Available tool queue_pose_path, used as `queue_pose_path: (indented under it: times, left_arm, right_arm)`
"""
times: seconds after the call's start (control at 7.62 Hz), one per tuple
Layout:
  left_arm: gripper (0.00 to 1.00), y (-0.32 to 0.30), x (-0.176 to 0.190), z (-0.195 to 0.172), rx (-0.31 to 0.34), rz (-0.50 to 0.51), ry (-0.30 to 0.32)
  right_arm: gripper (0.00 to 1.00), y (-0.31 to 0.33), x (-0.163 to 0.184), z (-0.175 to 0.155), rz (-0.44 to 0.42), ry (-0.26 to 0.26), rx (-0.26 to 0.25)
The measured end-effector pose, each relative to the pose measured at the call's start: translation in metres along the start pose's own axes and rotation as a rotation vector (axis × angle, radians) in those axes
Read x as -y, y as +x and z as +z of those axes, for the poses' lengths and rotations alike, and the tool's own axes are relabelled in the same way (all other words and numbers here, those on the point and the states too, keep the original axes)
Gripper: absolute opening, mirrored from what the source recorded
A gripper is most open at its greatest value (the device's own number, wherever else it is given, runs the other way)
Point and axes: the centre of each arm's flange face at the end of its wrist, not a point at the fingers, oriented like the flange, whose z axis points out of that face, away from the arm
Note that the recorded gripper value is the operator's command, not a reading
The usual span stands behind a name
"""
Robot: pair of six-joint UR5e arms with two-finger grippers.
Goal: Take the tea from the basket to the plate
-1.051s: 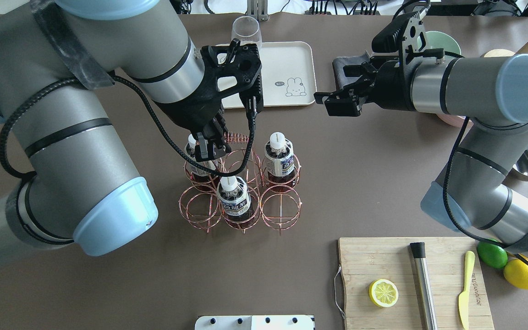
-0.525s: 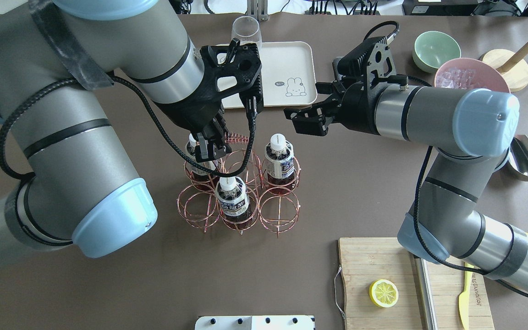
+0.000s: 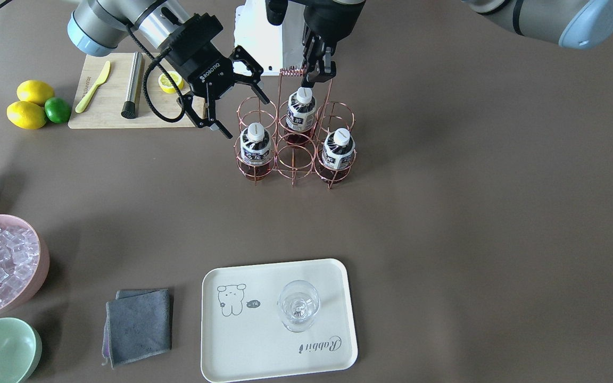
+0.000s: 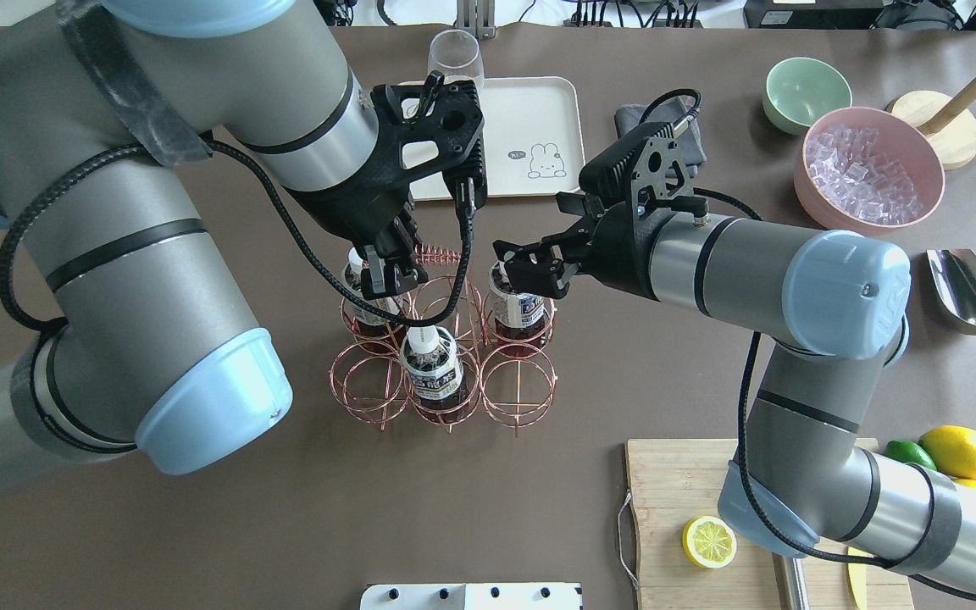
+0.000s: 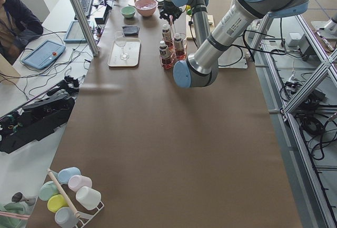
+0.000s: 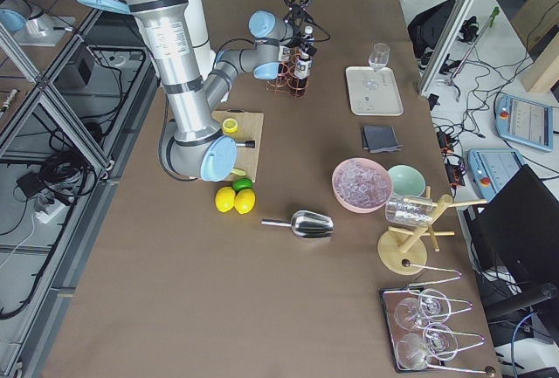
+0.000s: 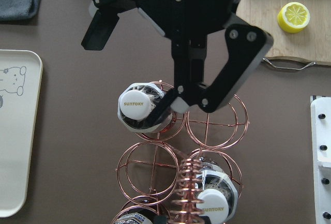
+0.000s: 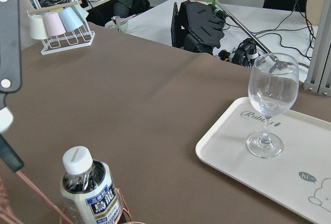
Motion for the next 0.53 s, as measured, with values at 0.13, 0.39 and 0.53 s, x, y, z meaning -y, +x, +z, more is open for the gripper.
queue_pose_path:
  times: [0.13, 0.39, 0.53]
  left_arm:
    - [0.00, 0.000, 0.000, 0.000, 0.000, 0.000, 0.000]
    - [0.00, 0.000, 0.000, 0.000, 0.001, 0.002, 0.003]
    - [0.00, 0.000, 0.000, 0.000, 0.001, 0.002, 0.004]
  right_arm:
    - [1.00, -0.010, -0.012, 0.005, -0.010, -0.007, -0.009]
    - [0.99, -0.019, -0.023, 0.012, -0.067, -0.015, -0.018]
    - [0.99, -0.020, -0.025, 0.015, -0.082, -0.017, -0.021]
